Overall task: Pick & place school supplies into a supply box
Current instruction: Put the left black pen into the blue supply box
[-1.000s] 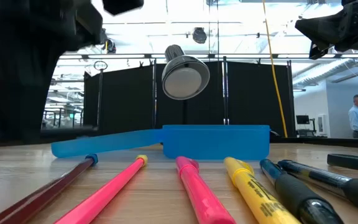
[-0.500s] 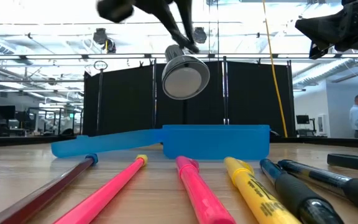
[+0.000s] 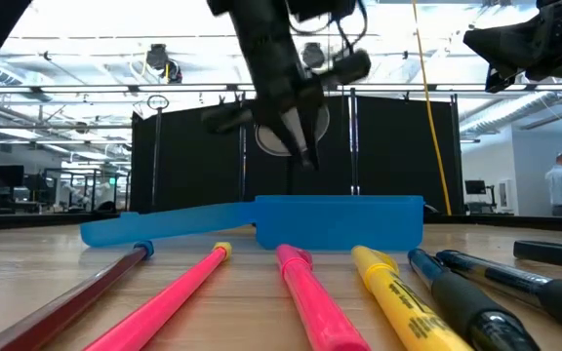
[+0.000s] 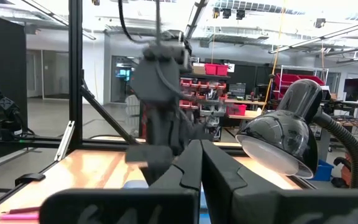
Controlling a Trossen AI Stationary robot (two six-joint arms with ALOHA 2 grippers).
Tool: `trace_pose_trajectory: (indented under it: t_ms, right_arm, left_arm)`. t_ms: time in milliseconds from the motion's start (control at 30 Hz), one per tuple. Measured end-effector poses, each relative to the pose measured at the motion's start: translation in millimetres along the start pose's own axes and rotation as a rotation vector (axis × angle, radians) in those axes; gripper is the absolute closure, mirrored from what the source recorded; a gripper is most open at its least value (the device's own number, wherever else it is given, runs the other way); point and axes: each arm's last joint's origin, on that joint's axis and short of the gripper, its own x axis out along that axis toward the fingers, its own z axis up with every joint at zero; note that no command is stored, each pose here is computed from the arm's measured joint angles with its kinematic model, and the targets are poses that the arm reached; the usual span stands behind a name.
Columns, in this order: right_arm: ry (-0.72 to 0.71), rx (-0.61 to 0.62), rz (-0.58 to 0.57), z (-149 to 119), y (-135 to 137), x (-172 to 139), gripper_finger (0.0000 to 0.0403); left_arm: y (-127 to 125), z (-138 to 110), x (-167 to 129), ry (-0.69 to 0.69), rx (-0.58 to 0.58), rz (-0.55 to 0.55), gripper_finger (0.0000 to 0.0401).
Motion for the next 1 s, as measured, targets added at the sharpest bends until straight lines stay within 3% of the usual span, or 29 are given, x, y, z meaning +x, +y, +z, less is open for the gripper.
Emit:
trace_pose_trajectory:
  t_ms: [167,400,833,1000]
  right_arm:
    - [0.000,0.000,0.000,0,0,0,0.0403]
    - [-0.008,0.002,-0.001,1,0,0,0.0403]
    - [-0.006,0.002,0.000,1,0,0,0.0403]
    - [-0.006,0.002,0.000,1,0,0,0.0403]
  left_arm:
    - [5,6,10,0.015,-0.023,-0.020,0.0367]
    - [11,7,15,0.022,-0.029,0.001,0.0375]
    - [19,1,58,0.068,-0.040,0.080,0.0364]
    - [20,0,60,0.084,-0.025,0.084,0.0363]
